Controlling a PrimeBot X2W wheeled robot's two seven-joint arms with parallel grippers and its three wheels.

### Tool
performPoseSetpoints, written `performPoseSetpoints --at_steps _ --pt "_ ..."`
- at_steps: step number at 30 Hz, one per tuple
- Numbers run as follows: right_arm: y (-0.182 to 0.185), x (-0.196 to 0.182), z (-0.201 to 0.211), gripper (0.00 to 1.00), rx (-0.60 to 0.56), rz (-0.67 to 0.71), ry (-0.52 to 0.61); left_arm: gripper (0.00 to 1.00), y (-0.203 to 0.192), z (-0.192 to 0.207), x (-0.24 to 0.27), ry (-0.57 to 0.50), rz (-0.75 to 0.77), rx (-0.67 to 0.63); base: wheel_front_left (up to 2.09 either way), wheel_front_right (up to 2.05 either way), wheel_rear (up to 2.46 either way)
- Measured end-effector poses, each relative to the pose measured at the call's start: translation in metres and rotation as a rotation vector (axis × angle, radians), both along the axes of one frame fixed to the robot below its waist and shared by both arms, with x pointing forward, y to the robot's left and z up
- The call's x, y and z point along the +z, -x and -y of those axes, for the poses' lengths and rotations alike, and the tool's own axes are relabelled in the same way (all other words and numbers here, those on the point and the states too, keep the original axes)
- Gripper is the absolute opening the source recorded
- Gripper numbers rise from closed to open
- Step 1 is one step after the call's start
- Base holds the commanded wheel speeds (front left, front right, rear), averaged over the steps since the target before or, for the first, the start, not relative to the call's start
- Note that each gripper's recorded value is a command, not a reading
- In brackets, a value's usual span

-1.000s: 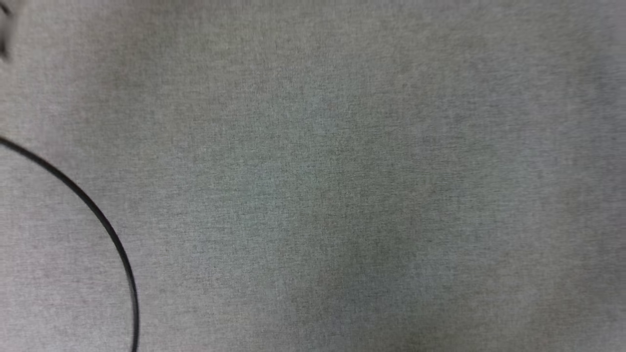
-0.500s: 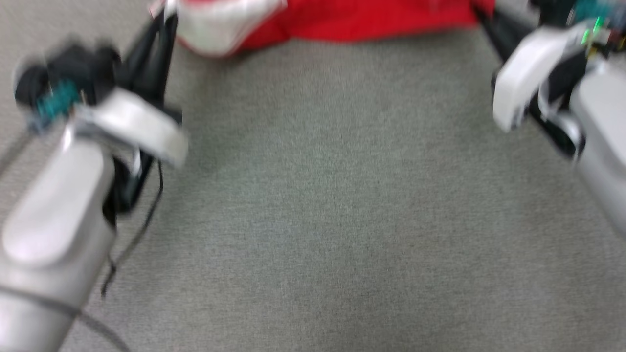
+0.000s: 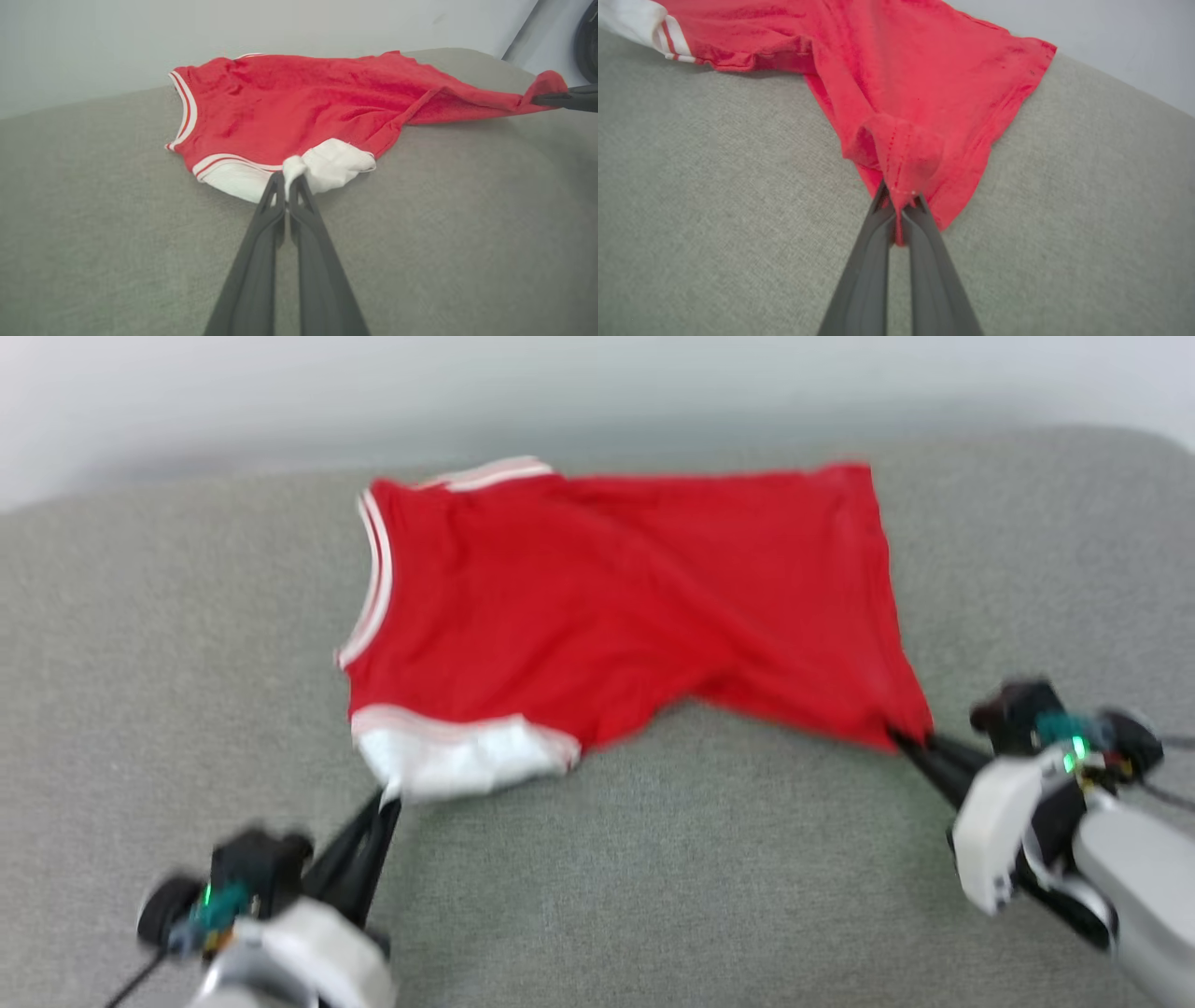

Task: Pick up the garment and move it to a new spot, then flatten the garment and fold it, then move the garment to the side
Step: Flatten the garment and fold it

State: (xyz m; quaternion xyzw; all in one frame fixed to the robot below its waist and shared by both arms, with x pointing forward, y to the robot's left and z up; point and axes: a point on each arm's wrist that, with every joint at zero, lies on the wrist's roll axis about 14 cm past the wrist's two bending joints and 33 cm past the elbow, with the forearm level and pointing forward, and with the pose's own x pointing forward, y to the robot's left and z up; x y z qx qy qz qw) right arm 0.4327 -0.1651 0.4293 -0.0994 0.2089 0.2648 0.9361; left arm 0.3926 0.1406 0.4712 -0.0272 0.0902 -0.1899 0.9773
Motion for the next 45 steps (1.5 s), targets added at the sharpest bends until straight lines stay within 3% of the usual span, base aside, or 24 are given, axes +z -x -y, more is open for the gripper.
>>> performPoseSetpoints --at_steps 14,20,29,45 --pt "0.098 -0.016 0.031 0.0 -0.037 -0.102 -0.008 0.0 0.122 -0.015 -0.033 0.066 -0.262 0.089 0.0 0.0 0.0" --pt "0.11 -0.015 0.038 0.0 -0.061 -0.13 -0.022 0.0 0.138 -0.014 -0.038 0.087 -0.317 0.092 0.0 0.0 0.0" --pt "0.093 -0.003 0.03 0.0 -0.082 -0.102 -0.059 0.0 0.096 -0.011 -0.018 0.037 -0.192 0.042 0.0 0.0 0.0" --pt "0.044 0.007 0.043 0.0 -0.178 -0.074 -0.096 0.0 -0.041 -0.012 0.029 -0.086 0.051 -0.038 0.0 0.0 0.0"
